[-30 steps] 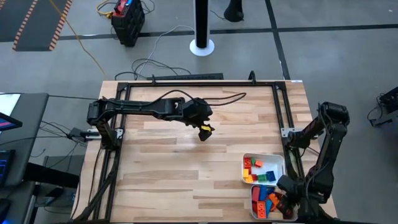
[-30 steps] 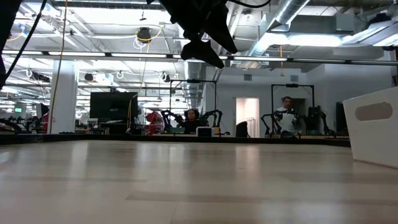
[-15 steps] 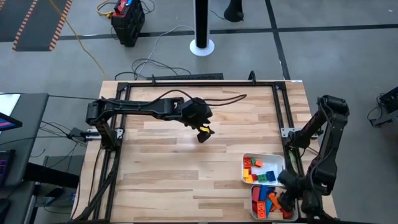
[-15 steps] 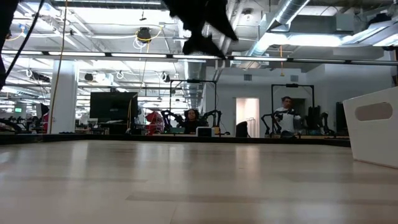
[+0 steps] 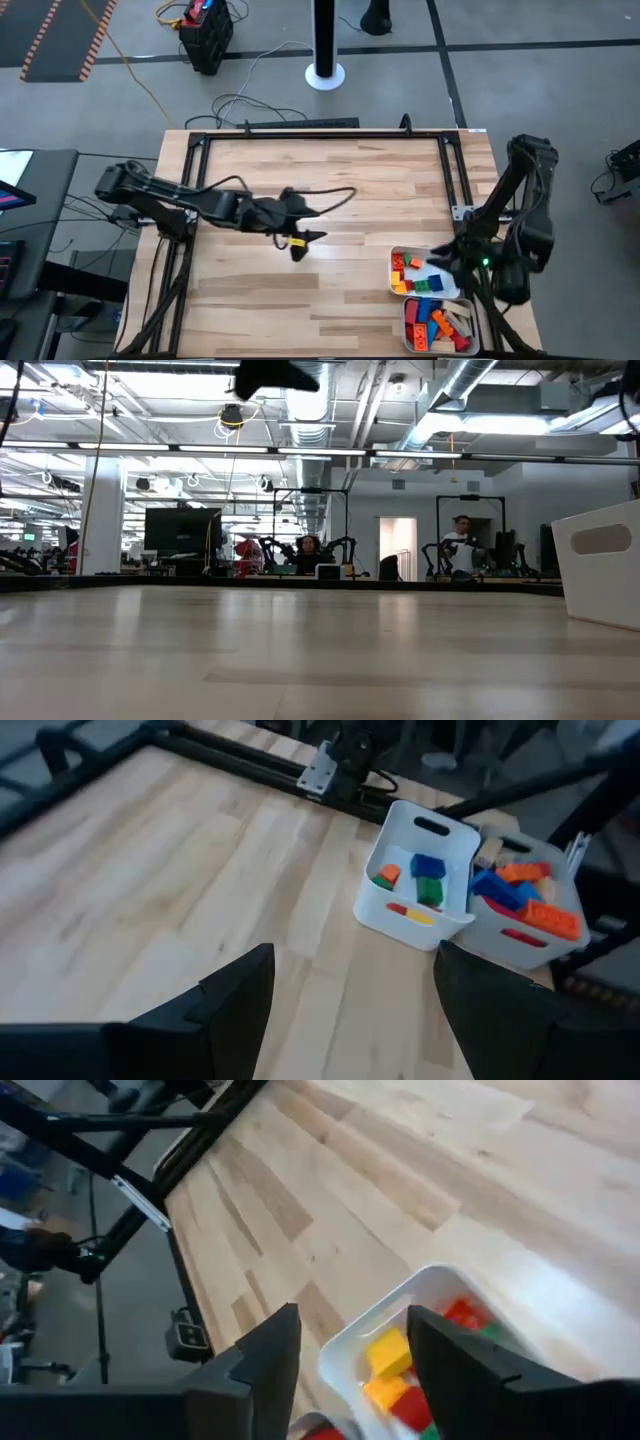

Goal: Sort blocks by size
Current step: Return to Home Position

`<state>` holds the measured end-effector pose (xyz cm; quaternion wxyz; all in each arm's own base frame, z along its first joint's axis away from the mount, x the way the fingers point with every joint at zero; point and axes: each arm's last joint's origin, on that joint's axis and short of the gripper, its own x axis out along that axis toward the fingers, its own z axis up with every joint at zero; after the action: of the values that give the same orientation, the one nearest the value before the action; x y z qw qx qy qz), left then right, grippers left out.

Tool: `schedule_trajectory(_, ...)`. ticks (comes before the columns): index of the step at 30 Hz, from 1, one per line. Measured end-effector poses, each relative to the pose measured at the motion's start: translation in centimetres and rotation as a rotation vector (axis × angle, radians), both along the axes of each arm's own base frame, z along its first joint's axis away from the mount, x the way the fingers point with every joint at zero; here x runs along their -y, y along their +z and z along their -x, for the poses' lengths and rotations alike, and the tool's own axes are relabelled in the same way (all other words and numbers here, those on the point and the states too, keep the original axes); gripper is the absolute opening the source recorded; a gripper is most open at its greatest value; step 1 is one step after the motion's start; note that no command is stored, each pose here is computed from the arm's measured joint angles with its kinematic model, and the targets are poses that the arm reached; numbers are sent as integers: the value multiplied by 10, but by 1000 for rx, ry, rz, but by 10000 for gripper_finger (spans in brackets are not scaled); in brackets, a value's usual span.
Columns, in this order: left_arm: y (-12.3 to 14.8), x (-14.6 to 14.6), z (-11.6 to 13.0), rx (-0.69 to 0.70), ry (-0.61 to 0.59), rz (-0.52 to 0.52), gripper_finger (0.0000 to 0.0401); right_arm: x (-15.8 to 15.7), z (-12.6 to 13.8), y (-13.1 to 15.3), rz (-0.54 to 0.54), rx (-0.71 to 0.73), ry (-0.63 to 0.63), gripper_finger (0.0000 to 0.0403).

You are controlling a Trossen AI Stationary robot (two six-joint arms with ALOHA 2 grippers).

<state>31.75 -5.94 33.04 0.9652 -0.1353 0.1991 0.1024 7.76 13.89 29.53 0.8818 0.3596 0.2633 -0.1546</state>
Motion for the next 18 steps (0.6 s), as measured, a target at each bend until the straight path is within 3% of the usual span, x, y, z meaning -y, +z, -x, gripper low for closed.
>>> schedule_trajectory(5, -4, 2, 42, 51, 69, 72, 263, 38, 13, -2, -20, 53, 25, 188)
schedule_trajectory(10, 5, 0, 86, 80, 181, 47, 263, 68, 24, -21, -51, 146, -5, 156)
schedule_trajectory(18, -11, -18, 140, 103, 242, 73, 263, 92, 29, -36, -58, 312, -83, 129)
